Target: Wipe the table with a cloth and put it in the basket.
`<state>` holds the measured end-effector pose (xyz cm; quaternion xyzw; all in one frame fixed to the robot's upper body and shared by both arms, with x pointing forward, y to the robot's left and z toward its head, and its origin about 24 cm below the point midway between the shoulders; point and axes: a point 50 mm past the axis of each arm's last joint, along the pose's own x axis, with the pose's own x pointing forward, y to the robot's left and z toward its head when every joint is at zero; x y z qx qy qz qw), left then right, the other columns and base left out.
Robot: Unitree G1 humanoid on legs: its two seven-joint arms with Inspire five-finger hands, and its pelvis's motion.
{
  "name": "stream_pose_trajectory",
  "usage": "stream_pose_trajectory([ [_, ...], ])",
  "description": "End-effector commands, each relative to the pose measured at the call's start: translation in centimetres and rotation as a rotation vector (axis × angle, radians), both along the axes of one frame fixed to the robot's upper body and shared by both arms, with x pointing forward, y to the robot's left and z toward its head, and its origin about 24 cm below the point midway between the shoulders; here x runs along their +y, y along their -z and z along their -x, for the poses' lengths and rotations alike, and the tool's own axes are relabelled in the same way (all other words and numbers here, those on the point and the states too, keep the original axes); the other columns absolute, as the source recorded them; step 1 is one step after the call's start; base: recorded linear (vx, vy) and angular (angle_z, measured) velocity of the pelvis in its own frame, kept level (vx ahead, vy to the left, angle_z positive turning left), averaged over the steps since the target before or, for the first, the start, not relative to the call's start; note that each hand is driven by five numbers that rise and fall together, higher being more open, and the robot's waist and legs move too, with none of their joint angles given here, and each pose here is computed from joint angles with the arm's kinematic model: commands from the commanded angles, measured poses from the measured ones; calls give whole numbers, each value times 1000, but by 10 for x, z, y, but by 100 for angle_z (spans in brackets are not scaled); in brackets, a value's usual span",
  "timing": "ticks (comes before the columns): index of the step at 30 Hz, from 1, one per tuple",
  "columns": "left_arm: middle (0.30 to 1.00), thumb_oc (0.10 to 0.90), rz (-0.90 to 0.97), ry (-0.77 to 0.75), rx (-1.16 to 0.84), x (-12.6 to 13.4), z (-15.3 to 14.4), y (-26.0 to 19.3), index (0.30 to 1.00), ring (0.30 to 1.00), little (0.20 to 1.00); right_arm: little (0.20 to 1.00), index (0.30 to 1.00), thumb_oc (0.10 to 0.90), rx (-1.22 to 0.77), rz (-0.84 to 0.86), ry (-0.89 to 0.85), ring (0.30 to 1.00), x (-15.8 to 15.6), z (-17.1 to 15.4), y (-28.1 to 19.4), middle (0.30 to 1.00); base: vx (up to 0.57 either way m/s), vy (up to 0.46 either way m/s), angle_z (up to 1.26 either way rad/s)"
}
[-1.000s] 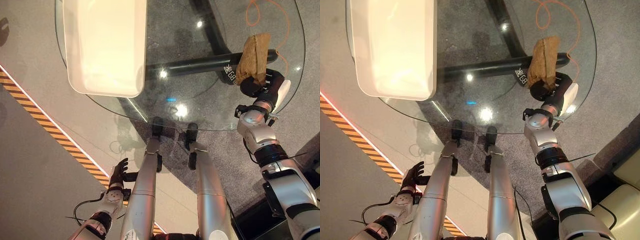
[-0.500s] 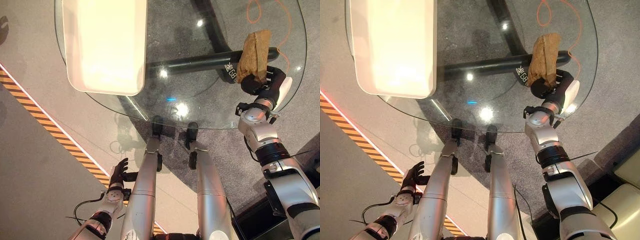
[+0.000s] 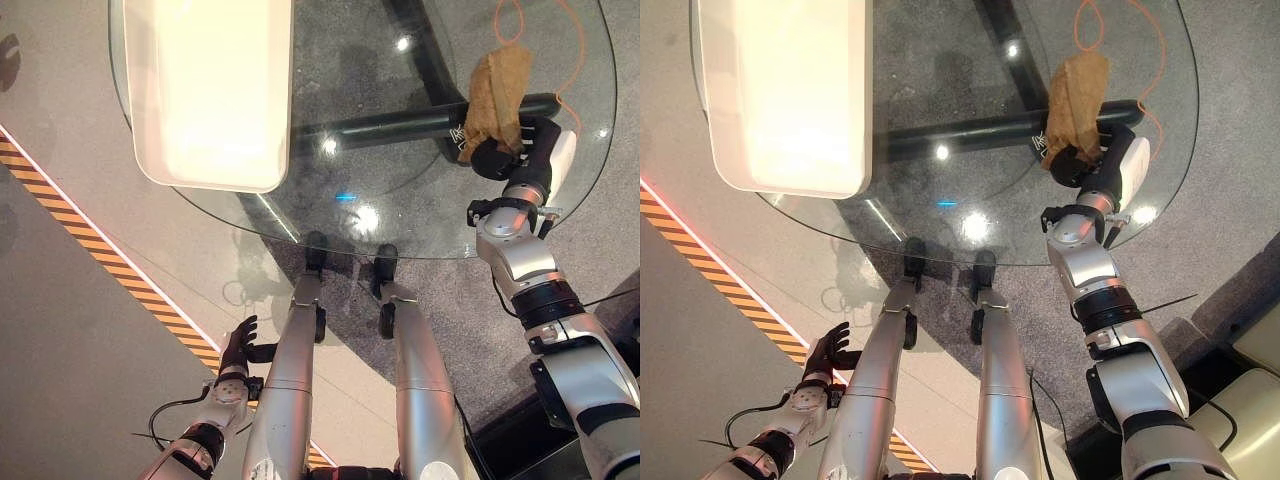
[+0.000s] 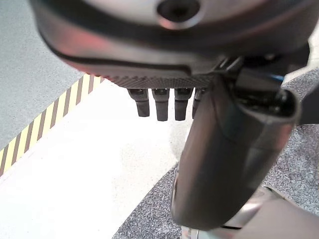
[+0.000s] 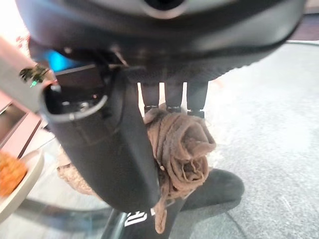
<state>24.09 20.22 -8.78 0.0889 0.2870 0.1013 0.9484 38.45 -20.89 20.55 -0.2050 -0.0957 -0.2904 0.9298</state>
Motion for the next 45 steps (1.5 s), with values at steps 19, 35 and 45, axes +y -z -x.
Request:
stream_pose_trajectory([
  [19,900,800,65,54,121,-32,39,26,900,900,900,200,300,100,337,521,-840,300,154,12,20,300,16,-16,10],
  [35,900,800,52,30,123,-19,45,27,900,900,900,200,300,100,466,485,-723,300,108,5,43,300,1,-1,0],
  [45,900,800,43,13,124,-9,49,27,900,900,900,200,300,100,315,384,-419,300,47,-2,22,300,3,-20,3],
])
